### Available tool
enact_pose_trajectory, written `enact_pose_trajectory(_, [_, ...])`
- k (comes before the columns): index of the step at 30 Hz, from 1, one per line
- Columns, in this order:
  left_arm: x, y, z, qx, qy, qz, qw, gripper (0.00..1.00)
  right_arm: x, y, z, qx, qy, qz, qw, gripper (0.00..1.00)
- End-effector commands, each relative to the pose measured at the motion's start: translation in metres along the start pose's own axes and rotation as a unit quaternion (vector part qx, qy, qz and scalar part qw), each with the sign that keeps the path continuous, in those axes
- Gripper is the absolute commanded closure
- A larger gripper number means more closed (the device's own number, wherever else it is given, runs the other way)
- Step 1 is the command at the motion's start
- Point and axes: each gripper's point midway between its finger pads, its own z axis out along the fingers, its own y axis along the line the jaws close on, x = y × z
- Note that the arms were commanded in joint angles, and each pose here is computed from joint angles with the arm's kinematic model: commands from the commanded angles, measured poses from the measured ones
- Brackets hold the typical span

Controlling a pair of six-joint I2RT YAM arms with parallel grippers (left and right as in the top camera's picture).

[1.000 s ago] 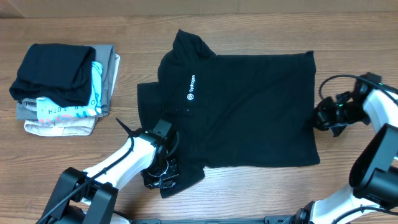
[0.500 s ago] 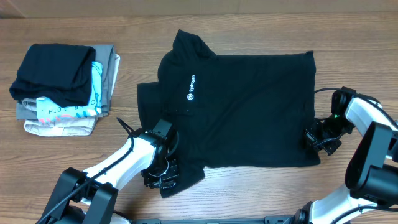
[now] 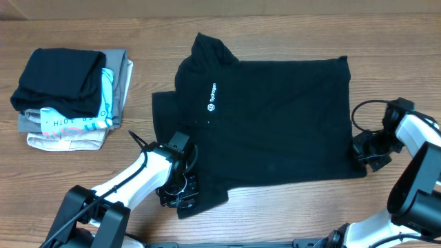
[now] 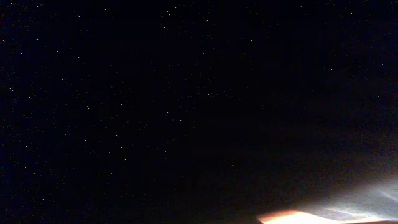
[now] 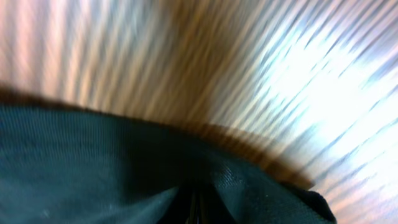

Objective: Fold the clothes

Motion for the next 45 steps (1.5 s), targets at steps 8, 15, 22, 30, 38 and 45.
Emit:
enact_pose_trajectory(8, [0.0, 0.029, 0.015, -0.057, -0.003, -0.002, 0.998, 0.76, -0.045, -0.017, 0.017, 0.043, -0.087, 0.013, 0.995, 0.96])
enact_pose_trajectory(15, [0.011, 0.037, 0.014, -0.073, 0.021, -0.011, 0.997, 0.8, -0.051, -0.022, 0.016, 0.044, -0.094, 0.022, 0.994, 0.96])
enact_pose_trajectory(22, [0.025, 0.045, 0.012, -0.09, 0.049, -0.016, 0.995, 0.9, -0.047, -0.02, 0.013, 0.041, -0.082, 0.022, 0.996, 0.96])
enact_pose_trajectory(30, [0.018, 0.031, -0.009, -0.08, 0.039, 0.004, 0.996, 0.95, -0.053, 0.027, -0.034, -0.044, -0.049, -0.001, 0.998, 0.85])
enact_pose_trajectory(38, [-0.021, -0.033, -0.122, -0.031, -0.082, 0.06, 0.994, 0.75, -0.05, 0.092, -0.137, -0.144, -0.052, -0.131, 0.979, 0.52])
enact_pose_trajectory(45, [-0.079, -0.103, -0.242, 0.04, -0.298, 0.147, 0.942, 0.86, -0.052, 0.138, -0.182, -0.185, -0.123, -0.236, 0.946, 0.79])
